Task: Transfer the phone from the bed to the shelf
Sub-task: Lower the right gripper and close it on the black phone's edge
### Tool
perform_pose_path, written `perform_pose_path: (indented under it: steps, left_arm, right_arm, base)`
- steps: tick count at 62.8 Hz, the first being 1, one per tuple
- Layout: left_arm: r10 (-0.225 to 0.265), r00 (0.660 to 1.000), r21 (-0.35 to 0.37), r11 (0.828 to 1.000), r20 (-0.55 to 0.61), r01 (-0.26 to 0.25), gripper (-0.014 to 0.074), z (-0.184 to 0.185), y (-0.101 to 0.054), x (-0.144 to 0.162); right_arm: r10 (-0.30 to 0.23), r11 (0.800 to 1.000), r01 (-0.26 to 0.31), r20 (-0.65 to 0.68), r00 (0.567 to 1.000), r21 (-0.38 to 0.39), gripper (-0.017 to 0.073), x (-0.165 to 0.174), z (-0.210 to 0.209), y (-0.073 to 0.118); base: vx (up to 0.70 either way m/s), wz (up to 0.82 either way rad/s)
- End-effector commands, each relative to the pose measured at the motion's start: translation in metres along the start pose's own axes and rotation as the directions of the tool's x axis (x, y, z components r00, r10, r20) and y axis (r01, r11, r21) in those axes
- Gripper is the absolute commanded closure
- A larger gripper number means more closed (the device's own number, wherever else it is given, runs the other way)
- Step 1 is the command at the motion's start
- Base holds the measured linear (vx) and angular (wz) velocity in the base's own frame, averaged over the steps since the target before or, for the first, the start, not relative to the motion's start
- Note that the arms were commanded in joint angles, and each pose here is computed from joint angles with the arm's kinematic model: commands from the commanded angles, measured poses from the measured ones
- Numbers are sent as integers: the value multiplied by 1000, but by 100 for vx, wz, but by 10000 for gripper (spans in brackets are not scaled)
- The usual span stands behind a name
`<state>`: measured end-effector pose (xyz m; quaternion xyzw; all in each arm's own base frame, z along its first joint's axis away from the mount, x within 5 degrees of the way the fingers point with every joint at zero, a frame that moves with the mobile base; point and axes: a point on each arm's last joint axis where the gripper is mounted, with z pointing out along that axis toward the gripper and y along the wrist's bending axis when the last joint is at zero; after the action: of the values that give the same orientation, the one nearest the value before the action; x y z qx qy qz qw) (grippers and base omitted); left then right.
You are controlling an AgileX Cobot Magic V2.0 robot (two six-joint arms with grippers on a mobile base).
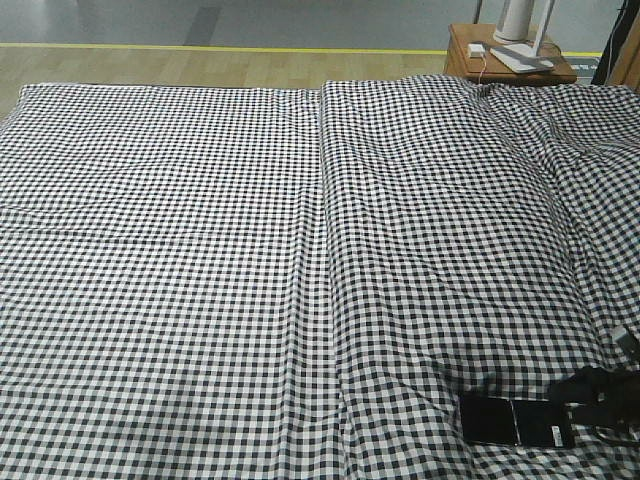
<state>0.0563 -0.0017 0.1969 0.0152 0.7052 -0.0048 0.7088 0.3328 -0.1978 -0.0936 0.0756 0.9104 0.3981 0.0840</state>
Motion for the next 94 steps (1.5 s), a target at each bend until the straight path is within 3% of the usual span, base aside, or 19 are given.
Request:
perform_pose_path:
  steps: [1, 16, 32, 44, 56, 68, 84, 94]
  left_arm:
    - [-19, 994, -3, 1000, 105, 19, 592, -2, 1, -15]
    - [-19, 994, -3, 1000, 105, 19, 592, -2, 1, -15]
    - [-19, 994, -3, 1000, 105, 19, 592, -2, 1, -15]
    - [-19, 994, -3, 1000, 105, 19, 592, -2, 1, -15]
    - [-19, 994, -3, 1000, 105, 19, 592, -2, 1, -15]
    - [-19, 994, -3, 1000, 105, 19, 592, -2, 1, -15]
    - [-19, 994, -3, 1000, 105, 19, 592, -2, 1, -15]
    - [-19, 994, -3, 1000, 105, 19, 592, -2, 1, -15]
  right_arm:
    - [-44, 998, 45, 37, 998, -35, -35, -12, -17, 13]
    - [-31, 998, 33, 27, 999, -61, -35, -4, -3, 4]
    - [1, 986, 10, 67, 998, -164, -35, 0, 11, 3]
    - [14, 966, 4, 71, 997, -257, -34, 5, 18, 6]
    - [8, 965, 10, 67, 998, -261, 7, 6, 19, 5]
    - [2, 964, 13, 56, 998, -265, 168, 7, 18, 5]
    - [-25, 967, 31, 26, 999, -254, 564, 10, 17, 5]
    - [-52, 970, 53, 8, 999, -239, 571, 9, 12, 8]
  base:
    - [0, 0]
    - [0, 0]
    - [0, 0]
    - [0, 0]
    - [0, 0]
    - [0, 0]
    - [0, 0]
    - [0, 0]
